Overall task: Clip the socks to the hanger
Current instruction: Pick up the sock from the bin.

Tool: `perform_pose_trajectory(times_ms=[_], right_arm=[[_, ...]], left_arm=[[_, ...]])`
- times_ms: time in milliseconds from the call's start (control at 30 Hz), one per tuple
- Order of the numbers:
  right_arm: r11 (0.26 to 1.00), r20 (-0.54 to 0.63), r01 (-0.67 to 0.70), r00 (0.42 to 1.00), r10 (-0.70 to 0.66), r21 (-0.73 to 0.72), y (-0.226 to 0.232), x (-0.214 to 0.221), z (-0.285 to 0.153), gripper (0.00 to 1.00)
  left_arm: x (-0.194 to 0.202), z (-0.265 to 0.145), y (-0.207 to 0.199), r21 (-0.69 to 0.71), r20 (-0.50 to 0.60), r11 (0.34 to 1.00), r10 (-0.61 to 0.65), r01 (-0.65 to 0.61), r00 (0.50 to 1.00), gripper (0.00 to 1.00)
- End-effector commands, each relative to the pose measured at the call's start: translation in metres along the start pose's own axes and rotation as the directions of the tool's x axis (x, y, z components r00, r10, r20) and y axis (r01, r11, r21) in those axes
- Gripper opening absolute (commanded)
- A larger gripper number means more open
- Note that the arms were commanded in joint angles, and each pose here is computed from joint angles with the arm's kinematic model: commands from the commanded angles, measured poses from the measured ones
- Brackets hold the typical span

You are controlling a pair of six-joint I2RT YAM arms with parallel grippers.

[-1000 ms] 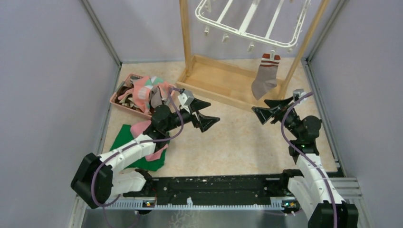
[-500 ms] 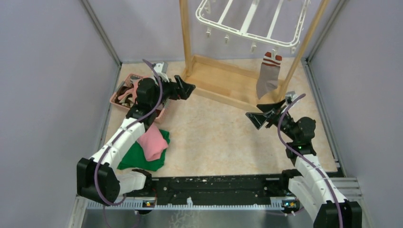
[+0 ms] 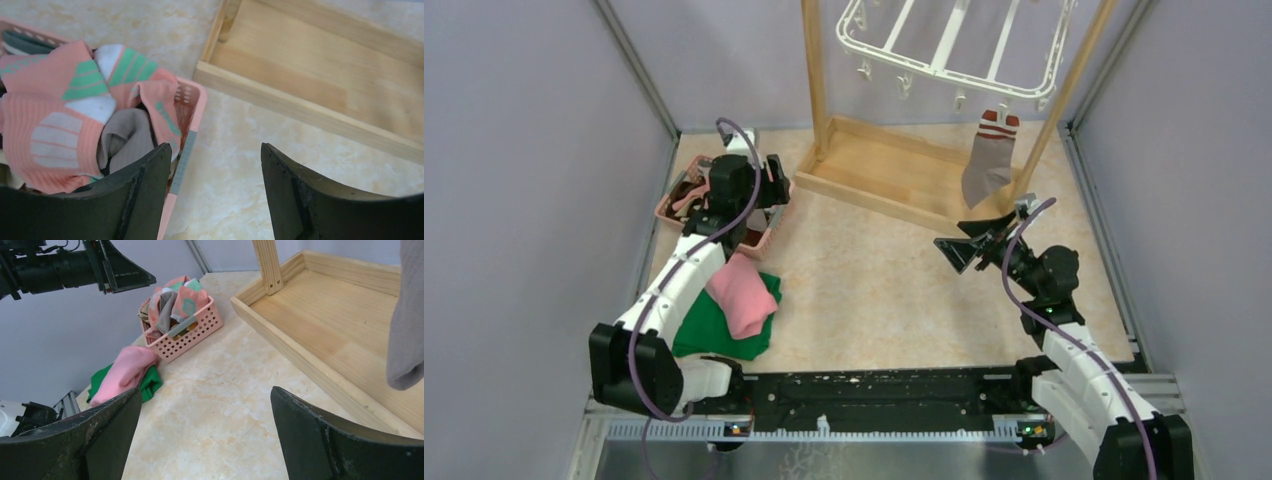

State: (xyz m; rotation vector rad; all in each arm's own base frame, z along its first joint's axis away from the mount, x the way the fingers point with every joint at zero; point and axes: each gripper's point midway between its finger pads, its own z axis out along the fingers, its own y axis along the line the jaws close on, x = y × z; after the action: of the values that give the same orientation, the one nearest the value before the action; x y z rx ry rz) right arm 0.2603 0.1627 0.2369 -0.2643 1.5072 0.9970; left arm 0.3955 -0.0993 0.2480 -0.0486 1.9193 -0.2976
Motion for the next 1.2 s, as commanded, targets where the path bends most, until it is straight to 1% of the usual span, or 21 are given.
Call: perform_pose_trajectory(times_ms=[0,133,300,400,533,633,767,1000,1067,1100,1133,1167], right_arm=[[1.0,0.024,0.025,0.999,-0.025,0.016,-0.004,-0.002,0.003,0.98],[0.999,0.022,0.013,1.0,-0.015,0.051,-0.014,0.003,0.004,0.98],[0.999,0.018,0.012,1.0,-0.013,0.05,-0.013,0.006,0.008,0.98],[0.999,0.012,0.013,1.0,-0.013,0.047,-0.012,0.009,0.009,0.98],[0.999,0.007,0.016,1.0,-0.016,0.044,-0.011,0.01,0.01,0.98],[0.999,0.004,0.02,1.0,-0.02,0.038,-0.008,0.01,0.01,0.98],[0.999,0.002,0.023,1.0,-0.023,0.032,-0.007,0.01,0.011,0.98],[0.999,0.0,0.033,0.999,-0.033,0.033,-0.006,0.011,0.01,0.98],[0.999,0.001,0.036,0.999,-0.036,0.031,-0.005,0.01,0.011,0.98],[0.999,0.0,0.035,0.999,-0.035,0.03,-0.004,0.01,0.011,0.99],[0.999,0.0,0.037,0.999,-0.037,0.029,-0.004,0.01,0.011,0.98],[0.999,-0.001,0.036,0.999,-0.036,0.029,-0.004,0.01,0.011,0.98]], left_arm=[[0.026,0.016,0.028,-0.101,-0.075,0.991,0.081,-0.088,0.994,0.71],[0.036,0.02,0.052,-0.192,-0.106,0.972,0.114,-0.132,0.988,0.71],[0.047,0.026,0.054,-0.189,-0.124,0.976,0.089,-0.112,0.988,0.71],[0.053,0.031,0.06,-0.21,-0.141,0.973,0.064,-0.093,0.988,0.7],[0.053,0.032,0.077,-0.299,-0.134,0.952,0.03,-0.07,0.99,0.63],[0.051,0.031,0.088,-0.361,-0.121,0.93,0.021,-0.064,0.992,0.55],[0.053,0.033,0.1,-0.416,-0.133,0.906,0.019,-0.073,0.991,0.54],[0.069,0.045,0.106,-0.433,-0.231,0.897,-0.018,-0.086,0.973,0.52],[0.07,0.047,0.105,-0.421,-0.239,0.903,-0.022,-0.084,0.971,0.44],[0.07,0.047,0.104,-0.417,-0.239,0.906,-0.024,-0.08,0.971,0.37],[0.068,0.047,0.102,-0.406,-0.238,0.911,-0.024,-0.077,0.971,0.27],[0.065,0.046,0.101,-0.399,-0.23,0.914,-0.021,-0.075,0.973,0.22]])
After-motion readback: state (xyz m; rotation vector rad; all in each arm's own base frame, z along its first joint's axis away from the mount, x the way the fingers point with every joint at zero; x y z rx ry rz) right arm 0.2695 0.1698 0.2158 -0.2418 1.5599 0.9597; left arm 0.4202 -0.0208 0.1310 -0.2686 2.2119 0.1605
